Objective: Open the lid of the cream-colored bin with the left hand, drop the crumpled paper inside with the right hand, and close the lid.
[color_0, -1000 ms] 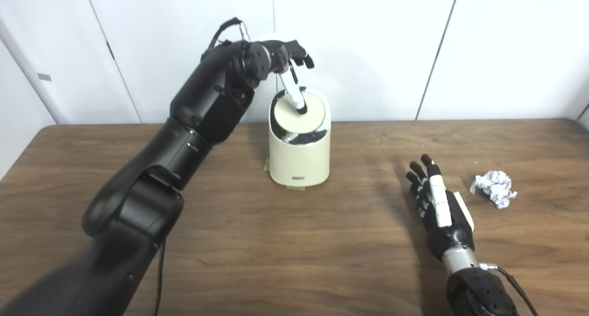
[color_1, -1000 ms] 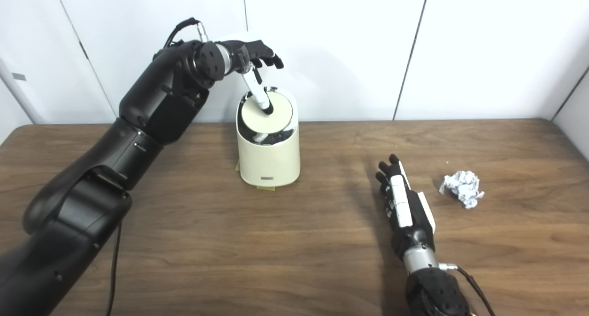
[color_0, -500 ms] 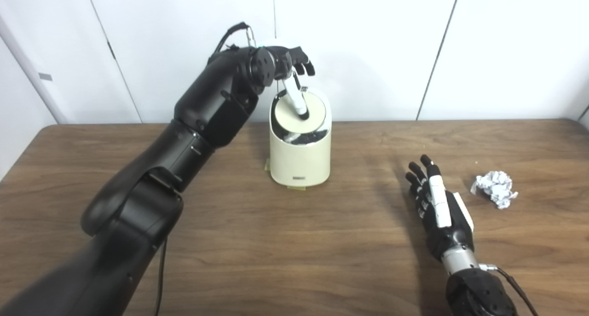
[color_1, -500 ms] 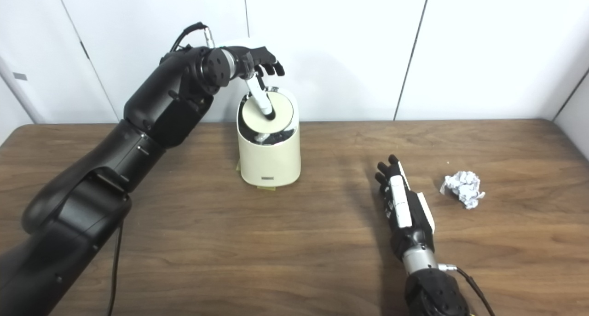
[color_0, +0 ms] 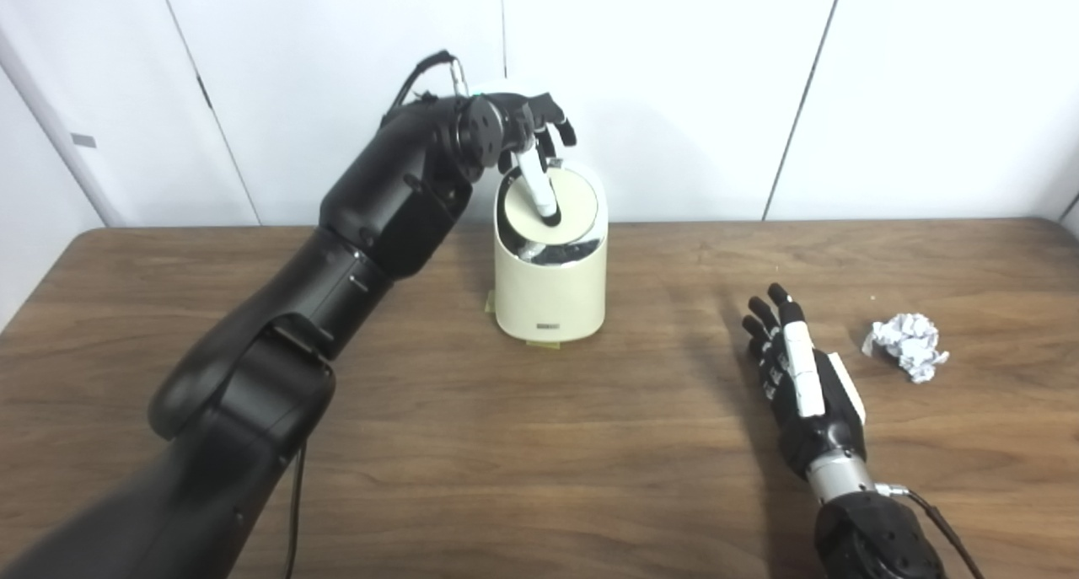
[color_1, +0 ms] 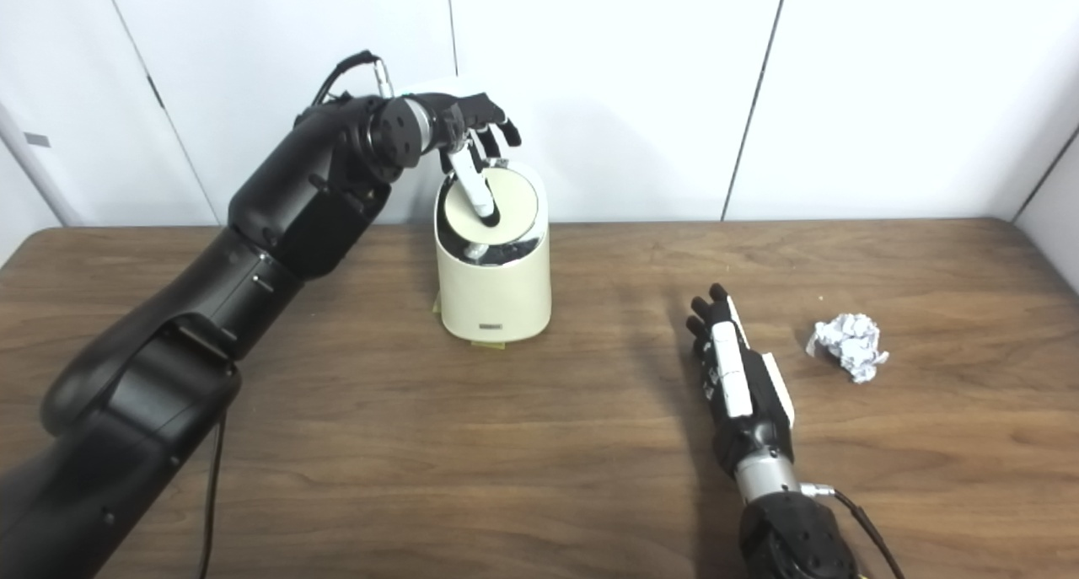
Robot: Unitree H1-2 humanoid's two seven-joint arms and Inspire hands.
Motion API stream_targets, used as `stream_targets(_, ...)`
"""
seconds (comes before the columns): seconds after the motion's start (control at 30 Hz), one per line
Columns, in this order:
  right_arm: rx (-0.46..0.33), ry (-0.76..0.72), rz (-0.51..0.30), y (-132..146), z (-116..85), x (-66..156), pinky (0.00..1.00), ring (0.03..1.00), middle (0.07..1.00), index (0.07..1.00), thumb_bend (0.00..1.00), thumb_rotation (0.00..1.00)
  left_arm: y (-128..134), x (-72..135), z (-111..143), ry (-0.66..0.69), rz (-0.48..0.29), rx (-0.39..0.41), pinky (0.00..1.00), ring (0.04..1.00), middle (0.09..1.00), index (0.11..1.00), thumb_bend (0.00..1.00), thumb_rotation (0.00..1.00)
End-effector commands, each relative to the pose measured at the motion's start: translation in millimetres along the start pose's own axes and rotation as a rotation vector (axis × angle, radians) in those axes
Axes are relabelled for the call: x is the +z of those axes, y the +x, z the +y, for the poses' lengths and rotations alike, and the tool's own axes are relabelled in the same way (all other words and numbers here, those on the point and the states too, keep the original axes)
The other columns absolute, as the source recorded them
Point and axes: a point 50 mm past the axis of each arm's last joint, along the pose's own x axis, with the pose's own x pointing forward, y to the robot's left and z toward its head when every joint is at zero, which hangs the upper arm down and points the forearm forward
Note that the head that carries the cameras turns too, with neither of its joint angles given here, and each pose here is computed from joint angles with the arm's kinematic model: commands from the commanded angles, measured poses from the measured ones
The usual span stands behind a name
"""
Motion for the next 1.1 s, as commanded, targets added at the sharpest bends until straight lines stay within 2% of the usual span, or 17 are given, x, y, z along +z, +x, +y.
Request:
stream_targets(0.0,0.036,0.010,-0.041,4.2,7.7,12.1,1.00,0.955,0.962,1.000,0.65,0.90,-4.7,8.8,27.6,0.055,0.005,0.090,0.66,0.850,0.879,0.870,0.90,0.00)
stream_targets(0.17,0.040,0.011,-0.044,3.4,8.7,13.5,1.00,0.958,0.965,1.000,0.66,0.89,-3.3,9.2,19.7,0.084,0.007,0.081,0.74,0.921,0.944,0.874,0.91,0.00)
stream_targets(0.23,0.040,0.013,-0.044,2.7,9.0,14.2,1.00,0.958,0.963,1.000,0.66,0.90,-3.2,10.6,14.8,0.111,0.010,0.072,0.72,0.914,0.949,0.873,0.92,0.01)
stream_targets(0.37,0.044,0.016,-0.046,2.3,9.4,14.8,1.00,0.960,0.967,1.000,0.66,0.89,-1.7,12.0,4.6,0.135,0.008,0.056,0.75,0.938,0.965,0.878,0.90,0.01)
stream_targets(0.57,0.039,0.017,-0.046,1.7,10.6,15.5,1.00,0.957,0.967,1.000,0.64,0.90,1.0,13.0,-8.2,0.158,0.001,0.039,0.76,0.915,0.950,0.885,0.90,0.00)
stream_targets(0.8,0.038,0.029,-0.044,2.1,11.3,15.1,1.00,0.959,0.965,1.000,0.64,0.89,1.4,12.5,-7.5,0.153,-0.004,0.028,0.76,0.918,0.952,0.892,0.89,0.00)
stream_targets(0.9,0.036,0.029,-0.046,2.6,12.0,15.5,1.00,0.960,0.963,1.000,0.64,0.90,-1.9,12.1,1.6,0.094,-0.012,0.026,0.78,0.935,0.962,0.887,0.89,0.00)
stream_targets(0.97,0.034,0.029,-0.046,2.7,12.2,15.9,1.00,0.956,0.964,1.000,0.64,0.89,-5.7,10.7,10.6,0.003,-0.031,0.020,0.48,0.663,0.754,0.879,0.88,0.00)
stream_targets(1.0,0.034,0.029,-0.047,2.8,11.9,15.8,1.00,0.956,0.966,1.000,0.64,0.89,-8.3,8.8,16.7,-0.039,-0.045,0.013,0.50,0.666,0.753,0.881,0.88,0.00)
stream_targets(1.03,0.034,0.028,-0.047,3.0,11.5,15.6,1.00,0.956,0.968,1.000,0.64,0.89,-10.6,6.6,22.6,-0.077,-0.057,0.006,0.61,0.739,0.808,0.889,0.87,0.00)
stream_targets(1.07,0.035,0.025,-0.046,3.2,11.0,15.3,1.00,0.956,0.970,1.000,0.64,0.89,-12.7,3.9,28.3,-0.115,-0.069,0.001,0.80,0.855,0.893,0.901,0.85,0.00)
